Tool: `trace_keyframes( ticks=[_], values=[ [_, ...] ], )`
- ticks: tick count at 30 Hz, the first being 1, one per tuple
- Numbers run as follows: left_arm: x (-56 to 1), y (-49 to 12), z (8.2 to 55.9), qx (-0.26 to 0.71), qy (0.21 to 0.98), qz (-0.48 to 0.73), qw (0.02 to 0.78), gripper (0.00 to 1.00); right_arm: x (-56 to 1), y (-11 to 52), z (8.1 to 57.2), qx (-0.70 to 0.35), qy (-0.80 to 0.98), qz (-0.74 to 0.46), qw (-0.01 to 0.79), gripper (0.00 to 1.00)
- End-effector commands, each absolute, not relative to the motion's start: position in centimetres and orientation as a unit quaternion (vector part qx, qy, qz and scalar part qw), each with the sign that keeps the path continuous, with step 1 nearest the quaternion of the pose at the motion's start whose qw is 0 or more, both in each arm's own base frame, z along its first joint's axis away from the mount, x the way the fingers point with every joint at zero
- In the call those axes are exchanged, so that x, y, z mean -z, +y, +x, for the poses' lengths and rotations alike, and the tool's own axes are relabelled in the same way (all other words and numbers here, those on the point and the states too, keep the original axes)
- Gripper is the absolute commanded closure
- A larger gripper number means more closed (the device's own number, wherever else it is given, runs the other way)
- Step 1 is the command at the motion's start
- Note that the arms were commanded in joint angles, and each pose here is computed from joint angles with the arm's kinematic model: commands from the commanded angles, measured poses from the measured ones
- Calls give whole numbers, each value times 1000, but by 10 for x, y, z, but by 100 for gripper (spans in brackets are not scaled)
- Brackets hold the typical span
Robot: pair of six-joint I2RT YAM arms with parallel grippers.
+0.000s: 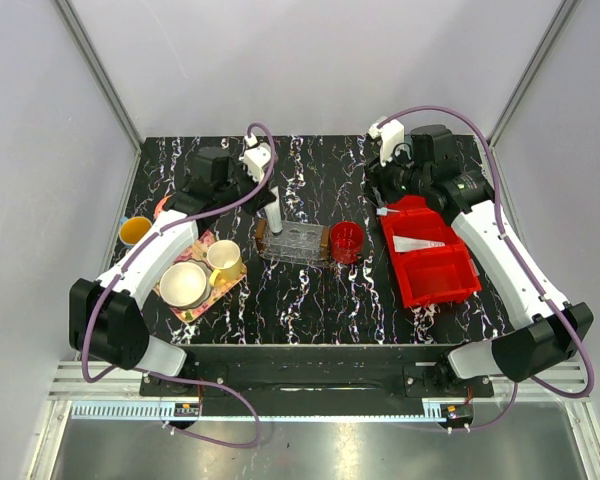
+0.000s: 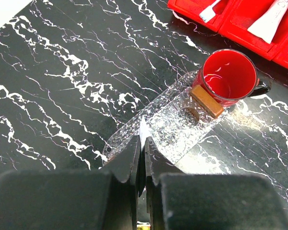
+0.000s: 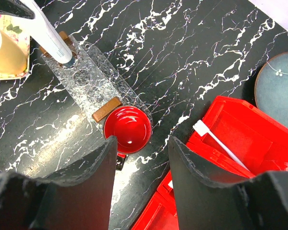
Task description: Prepare toiletry sets of a toothbrush and toothpaste on the tray
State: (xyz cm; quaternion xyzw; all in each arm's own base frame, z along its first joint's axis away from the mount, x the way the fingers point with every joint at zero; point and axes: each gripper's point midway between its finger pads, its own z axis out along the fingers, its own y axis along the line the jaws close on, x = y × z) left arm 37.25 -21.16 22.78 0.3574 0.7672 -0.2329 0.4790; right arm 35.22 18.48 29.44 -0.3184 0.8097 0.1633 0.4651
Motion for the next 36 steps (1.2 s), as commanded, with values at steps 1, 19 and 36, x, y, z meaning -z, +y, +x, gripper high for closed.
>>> trace_keyframes(
  ticks=[1, 19, 36],
  values=[
    [-257, -210, 377, 226, 734, 359, 530, 100, -317, 184, 352, -171, 790, -315, 498, 48],
    [-247, -211, 382, 227, 737, 360, 526, 100, -316, 182, 353, -169, 792, -313, 497, 48],
    [-229, -212, 382, 230, 742, 367, 512, 100, -315, 180, 354, -168, 793, -311, 497, 48]
  ],
)
